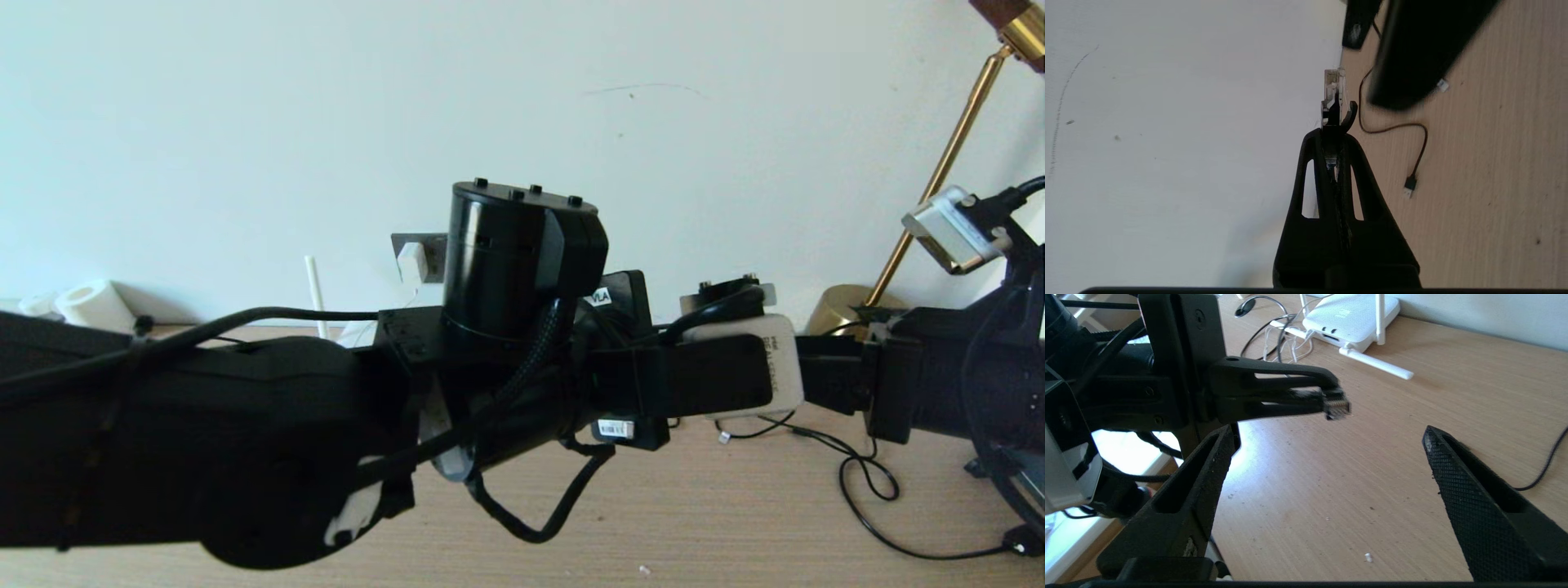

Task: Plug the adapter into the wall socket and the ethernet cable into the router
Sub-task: Hand it to the other hand

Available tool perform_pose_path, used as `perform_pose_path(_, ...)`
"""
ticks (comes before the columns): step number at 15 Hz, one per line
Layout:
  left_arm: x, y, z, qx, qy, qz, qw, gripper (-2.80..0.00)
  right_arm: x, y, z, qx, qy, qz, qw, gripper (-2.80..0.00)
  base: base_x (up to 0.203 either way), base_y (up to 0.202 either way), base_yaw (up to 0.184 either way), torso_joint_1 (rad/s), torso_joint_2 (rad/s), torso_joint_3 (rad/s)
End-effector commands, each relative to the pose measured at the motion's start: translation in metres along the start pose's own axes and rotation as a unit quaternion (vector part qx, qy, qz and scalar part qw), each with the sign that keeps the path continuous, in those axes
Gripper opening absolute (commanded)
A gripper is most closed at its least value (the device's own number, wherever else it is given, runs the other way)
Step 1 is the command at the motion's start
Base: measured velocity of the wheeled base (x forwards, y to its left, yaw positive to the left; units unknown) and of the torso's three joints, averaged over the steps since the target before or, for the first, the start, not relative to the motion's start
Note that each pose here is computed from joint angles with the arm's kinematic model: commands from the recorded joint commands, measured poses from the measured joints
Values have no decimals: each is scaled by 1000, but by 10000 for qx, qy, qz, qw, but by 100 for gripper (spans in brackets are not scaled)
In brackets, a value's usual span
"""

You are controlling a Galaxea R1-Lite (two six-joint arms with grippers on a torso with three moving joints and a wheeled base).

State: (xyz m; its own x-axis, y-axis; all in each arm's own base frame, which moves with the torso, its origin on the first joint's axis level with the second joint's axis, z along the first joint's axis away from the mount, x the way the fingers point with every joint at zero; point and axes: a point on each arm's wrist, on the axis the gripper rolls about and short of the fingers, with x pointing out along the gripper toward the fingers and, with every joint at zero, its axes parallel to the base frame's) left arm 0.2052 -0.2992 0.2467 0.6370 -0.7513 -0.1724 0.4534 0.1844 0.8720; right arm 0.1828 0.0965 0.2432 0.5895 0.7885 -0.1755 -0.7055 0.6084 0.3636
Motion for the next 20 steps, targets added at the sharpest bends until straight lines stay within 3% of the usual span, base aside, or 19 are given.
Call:
perform_pose_path(1,-1,1,2,20,-21,16,10000,-280,-1,1,1,27,-30,25,10000,0,0,0,0,0,0,0)
perform_pose_path(20,-4,-6,14,-77,-215,-24,9997,-280,-1,1,3,47,-89,-52,9999,0,0,0,0,0,0,0)
